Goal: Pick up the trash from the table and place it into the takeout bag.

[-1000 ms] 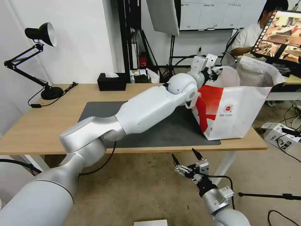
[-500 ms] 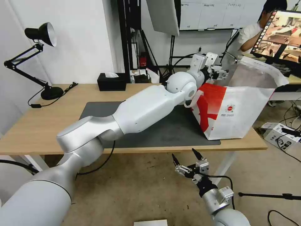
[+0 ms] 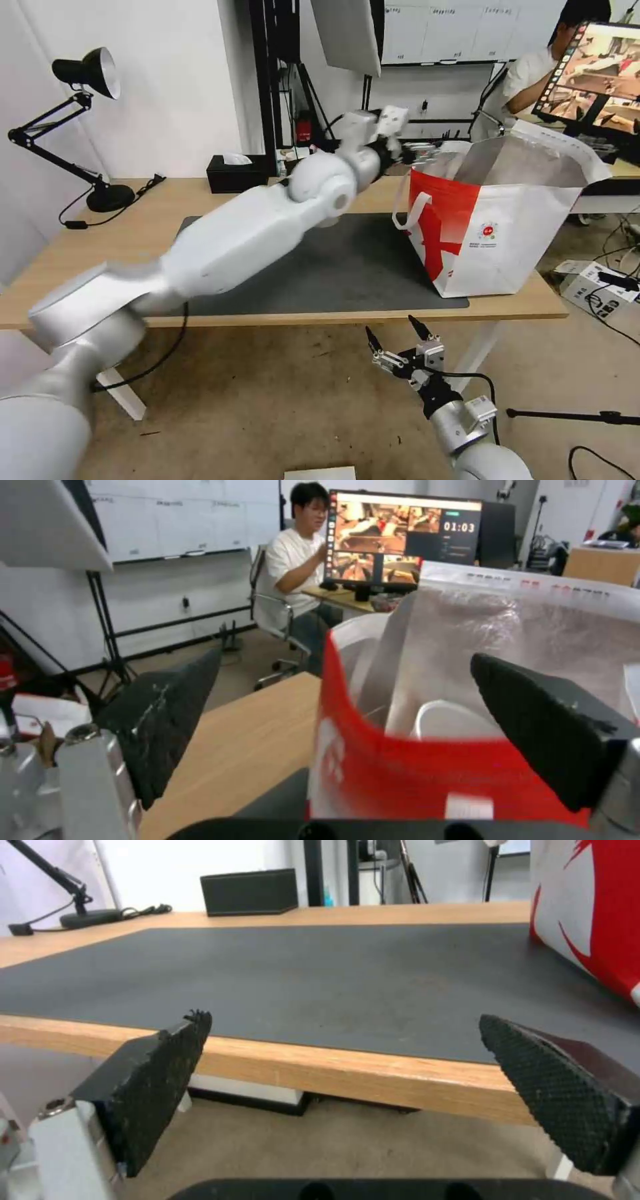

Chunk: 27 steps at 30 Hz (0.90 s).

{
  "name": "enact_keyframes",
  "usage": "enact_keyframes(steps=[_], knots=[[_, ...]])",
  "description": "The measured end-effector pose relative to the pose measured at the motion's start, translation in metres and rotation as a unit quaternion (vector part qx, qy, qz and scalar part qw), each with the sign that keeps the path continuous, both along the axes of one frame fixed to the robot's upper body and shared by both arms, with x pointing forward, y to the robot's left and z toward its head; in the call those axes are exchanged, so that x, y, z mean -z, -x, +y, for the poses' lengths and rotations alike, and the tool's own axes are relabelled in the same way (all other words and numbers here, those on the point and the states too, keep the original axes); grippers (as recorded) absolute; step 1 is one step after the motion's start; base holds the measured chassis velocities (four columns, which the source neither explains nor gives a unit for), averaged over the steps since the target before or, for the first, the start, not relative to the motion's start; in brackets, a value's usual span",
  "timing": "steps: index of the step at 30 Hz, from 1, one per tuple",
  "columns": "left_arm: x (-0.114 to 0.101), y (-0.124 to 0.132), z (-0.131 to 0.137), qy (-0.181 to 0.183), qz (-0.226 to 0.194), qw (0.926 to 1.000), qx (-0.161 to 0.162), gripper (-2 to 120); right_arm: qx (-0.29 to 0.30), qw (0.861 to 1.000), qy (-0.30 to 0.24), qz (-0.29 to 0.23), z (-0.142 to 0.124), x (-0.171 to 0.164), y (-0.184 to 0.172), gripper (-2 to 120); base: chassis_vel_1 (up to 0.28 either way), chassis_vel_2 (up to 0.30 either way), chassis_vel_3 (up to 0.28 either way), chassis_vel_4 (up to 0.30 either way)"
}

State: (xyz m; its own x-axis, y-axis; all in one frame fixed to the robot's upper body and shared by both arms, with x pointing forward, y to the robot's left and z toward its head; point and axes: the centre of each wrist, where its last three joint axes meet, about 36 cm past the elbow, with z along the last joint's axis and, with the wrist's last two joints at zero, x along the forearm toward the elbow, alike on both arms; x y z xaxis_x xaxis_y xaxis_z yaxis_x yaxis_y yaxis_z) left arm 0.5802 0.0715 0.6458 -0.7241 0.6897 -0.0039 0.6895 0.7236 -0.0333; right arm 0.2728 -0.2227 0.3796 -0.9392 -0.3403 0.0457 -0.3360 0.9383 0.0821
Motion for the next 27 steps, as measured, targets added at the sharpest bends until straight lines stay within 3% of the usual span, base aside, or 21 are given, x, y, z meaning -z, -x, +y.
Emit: enact_keyframes(steps=[9, 12, 13, 16, 18, 20, 21, 25, 27], knots=[[0.036, 0.015, 0.071, 0.031, -0.007, 0.9995, -0.005, 100, 0.000, 1.000, 0.000, 0.000, 0.000, 0.000, 0.000, 100, 0.000, 0.000, 0.000, 0.000], [0.050, 0.030, 0.111, 0.065, -0.012, 0.9975, -0.024, 100, 0.000, 1.000, 0.000, 0.000, 0.000, 0.000, 0.000, 100, 0.000, 0.000, 0.000, 0.000], [0.050, 0.030, 0.111, 0.065, -0.012, 0.9975, -0.024, 100, 0.000, 1.000, 0.000, 0.000, 0.000, 0.000, 0.000, 100, 0.000, 0.000, 0.000, 0.000], [0.060, 0.049, 0.144, 0.076, -0.030, 0.9948, -0.061, 100, 0.000, 1.000, 0.000, 0.000, 0.000, 0.000, 0.000, 100, 0.000, 0.000, 0.000, 0.000], [0.060, 0.050, 0.144, 0.077, -0.030, 0.9947, -0.062, 100, 0.000, 1.000, 0.000, 0.000, 0.000, 0.000, 0.000, 100, 0.000, 0.000, 0.000, 0.000], [0.076, 0.075, 0.177, 0.080, -0.029, 0.9912, -0.101, 100, 0.000, 1.000, 0.000, 0.000, 0.000, 0.000, 0.000, 100, 0.000, 0.000, 0.000, 0.000], [0.076, 0.075, 0.177, 0.080, -0.029, 0.9912, -0.101, 100, 0.000, 1.000, 0.000, 0.000, 0.000, 0.000, 0.000, 100, 0.000, 0.000, 0.000, 0.000], [0.100, 0.110, 0.224, 0.068, -0.030, 0.9861, -0.149, 100, 0.000, 1.000, 0.000, 0.000, 0.000, 0.000, 0.000, 100, 0.000, 0.000, 0.000, 0.000], [0.109, 0.116, 0.231, 0.066, -0.029, 0.9856, -0.153, 100, 0.000, 1.000, 0.000, 0.000, 0.000, 0.000, 0.000, 100, 0.000, 0.000, 0.000, 0.000]])
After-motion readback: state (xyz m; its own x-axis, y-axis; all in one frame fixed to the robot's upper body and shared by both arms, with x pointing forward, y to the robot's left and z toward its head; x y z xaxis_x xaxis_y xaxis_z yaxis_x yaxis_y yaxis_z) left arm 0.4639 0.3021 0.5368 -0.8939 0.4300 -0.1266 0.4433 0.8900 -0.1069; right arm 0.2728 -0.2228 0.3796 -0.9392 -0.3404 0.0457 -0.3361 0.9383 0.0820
